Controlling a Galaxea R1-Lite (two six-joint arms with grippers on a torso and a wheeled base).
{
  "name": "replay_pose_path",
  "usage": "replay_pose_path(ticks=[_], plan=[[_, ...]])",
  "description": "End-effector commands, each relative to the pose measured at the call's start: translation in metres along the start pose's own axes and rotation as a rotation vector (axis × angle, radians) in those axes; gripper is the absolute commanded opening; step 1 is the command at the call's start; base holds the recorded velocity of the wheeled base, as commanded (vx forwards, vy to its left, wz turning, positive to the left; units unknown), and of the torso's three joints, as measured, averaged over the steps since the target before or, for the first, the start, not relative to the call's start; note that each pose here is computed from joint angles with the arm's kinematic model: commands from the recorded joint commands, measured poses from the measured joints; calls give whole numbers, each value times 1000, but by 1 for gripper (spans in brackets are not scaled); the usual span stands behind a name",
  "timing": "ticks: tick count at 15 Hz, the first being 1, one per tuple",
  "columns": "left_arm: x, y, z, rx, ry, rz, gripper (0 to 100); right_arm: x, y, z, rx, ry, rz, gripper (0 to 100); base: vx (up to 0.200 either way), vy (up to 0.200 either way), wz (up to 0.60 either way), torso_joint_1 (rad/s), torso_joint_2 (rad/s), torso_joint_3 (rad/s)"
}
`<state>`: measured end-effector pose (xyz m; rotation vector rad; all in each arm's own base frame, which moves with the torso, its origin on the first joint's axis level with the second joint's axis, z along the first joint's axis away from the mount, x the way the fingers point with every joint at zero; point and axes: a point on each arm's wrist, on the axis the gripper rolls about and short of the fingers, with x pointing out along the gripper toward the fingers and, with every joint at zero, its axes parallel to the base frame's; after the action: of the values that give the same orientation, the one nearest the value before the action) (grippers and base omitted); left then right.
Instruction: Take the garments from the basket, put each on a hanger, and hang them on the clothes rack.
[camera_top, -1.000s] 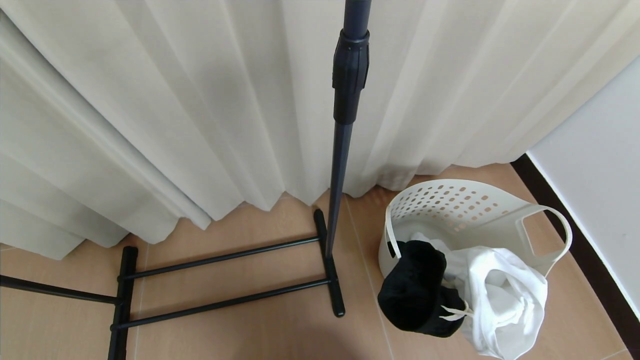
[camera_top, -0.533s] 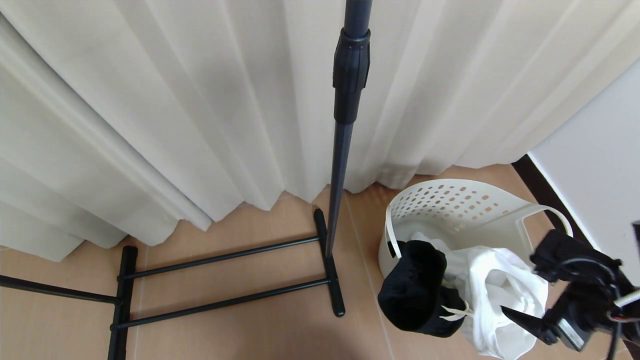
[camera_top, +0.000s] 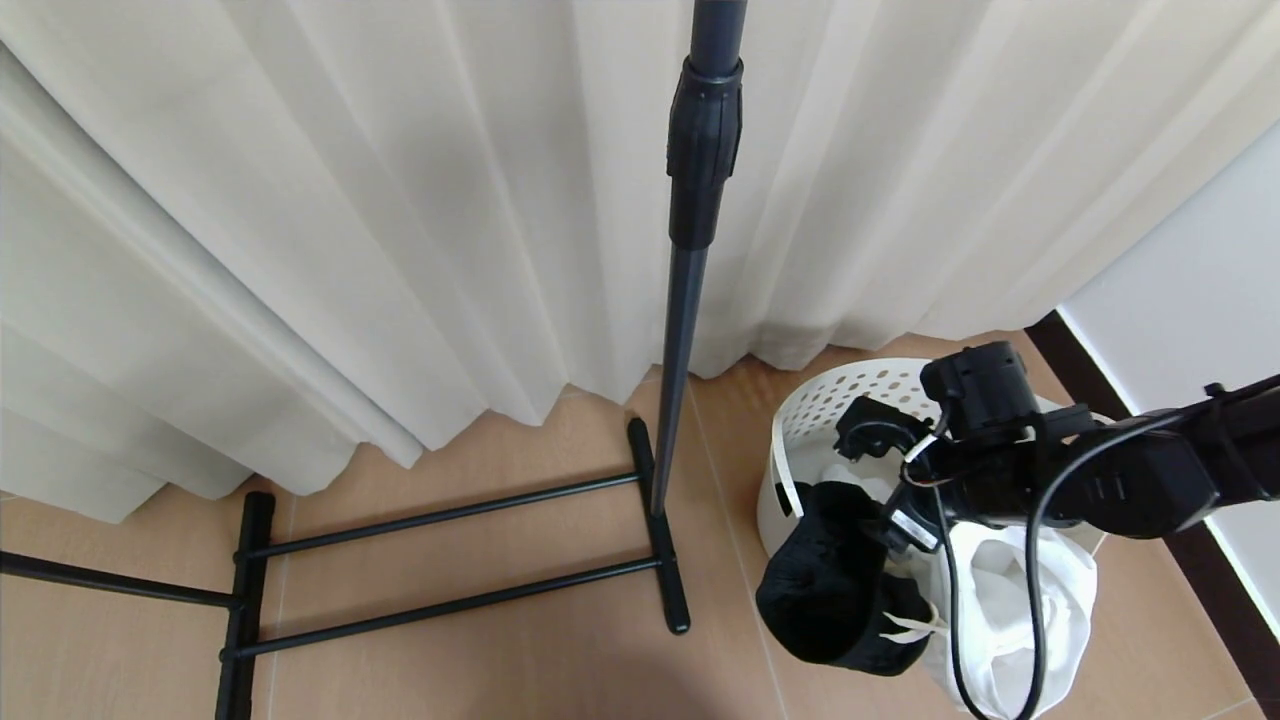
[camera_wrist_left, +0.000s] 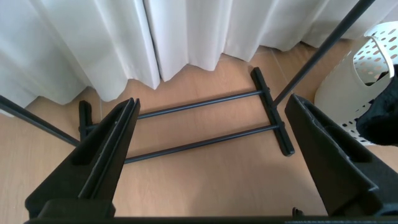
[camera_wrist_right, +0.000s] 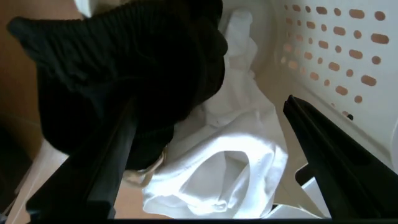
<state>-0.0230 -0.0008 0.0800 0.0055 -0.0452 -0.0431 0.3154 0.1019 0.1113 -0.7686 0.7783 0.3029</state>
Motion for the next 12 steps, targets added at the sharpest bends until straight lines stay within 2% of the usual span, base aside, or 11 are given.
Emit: replay_pose_path(ticks=[1,5,11,12], plan=[[0,0,0,0,1,0,100,39,6,3,-9,63,14,100,0,0,0,0,0,0],[0,0,0,0,1,0,100,63,1,-1,11,102,11,100,0,0,0,0,0,0],[0,0,0,0,1,0,100,78,-5,-5,30,128,-2,100,0,0,0,0,0,0],[0,0,0,0,1,0,100,79,-5,-4,40,126,-1,0,0,0,0,0,0,0]])
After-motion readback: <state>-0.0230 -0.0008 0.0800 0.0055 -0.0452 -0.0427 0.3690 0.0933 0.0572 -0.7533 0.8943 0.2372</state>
